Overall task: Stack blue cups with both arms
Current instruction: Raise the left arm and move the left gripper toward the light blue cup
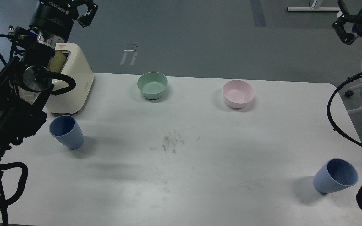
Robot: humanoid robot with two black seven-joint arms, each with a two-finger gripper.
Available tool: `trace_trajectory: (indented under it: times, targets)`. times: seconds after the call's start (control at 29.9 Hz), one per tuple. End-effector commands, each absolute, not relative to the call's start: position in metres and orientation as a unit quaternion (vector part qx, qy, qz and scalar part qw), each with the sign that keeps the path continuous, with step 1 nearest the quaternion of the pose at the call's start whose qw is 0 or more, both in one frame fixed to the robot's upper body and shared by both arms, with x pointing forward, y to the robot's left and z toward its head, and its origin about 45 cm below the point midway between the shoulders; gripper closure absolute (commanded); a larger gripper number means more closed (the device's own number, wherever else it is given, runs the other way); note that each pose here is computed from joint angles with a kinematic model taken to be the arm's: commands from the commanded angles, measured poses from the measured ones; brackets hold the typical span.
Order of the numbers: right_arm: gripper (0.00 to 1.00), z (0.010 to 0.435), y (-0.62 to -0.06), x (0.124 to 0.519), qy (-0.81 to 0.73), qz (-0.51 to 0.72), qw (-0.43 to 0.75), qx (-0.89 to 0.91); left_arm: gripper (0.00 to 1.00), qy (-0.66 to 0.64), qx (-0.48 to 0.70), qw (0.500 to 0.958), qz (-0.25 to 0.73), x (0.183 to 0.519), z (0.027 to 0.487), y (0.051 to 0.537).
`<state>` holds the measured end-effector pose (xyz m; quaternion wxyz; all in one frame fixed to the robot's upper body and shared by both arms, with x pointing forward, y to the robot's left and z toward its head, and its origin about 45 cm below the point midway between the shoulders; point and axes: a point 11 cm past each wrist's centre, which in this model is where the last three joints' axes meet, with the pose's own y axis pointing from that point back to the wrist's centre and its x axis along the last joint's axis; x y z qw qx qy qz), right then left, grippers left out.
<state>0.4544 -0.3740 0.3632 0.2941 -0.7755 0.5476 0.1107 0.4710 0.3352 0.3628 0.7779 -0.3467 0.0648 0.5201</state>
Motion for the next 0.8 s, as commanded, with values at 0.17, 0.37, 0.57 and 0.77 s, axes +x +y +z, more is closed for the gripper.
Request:
trace_trajectory:
  times: [0.17, 0.37, 0.57, 0.77]
  targets:
    - [0.00, 0.3607, -0.3720, 0.4541, 0.547, 0.113, 0.293, -0.776, 0.02, 0.065, -0.344, 0.779, 0.520, 0.4712, 0.3620, 0.3345]
    - [0.00, 0.3594, -0.3745, 0.4545, 0.549, 0.115, 0.291, -0.775, 0.02, 0.063, -0.342, 0.778, 0.523, 0.4728, 0.3640, 0.3353]
    - [0.00, 0.3578, -0.3705, 0.4538, 0.546, 0.117, 0.296, -0.775, 0.02, 0.065, -0.339, 0.780, 0.523, 0.4737, 0.3624, 0.3332]
    - [0.00, 0.3525, -0.3720, 0.4516, 0.548, 0.119, 0.288, -0.776, 0.02, 0.064, -0.338, 0.779, 0.524, 0.4736, 0.3622, 0.3360]
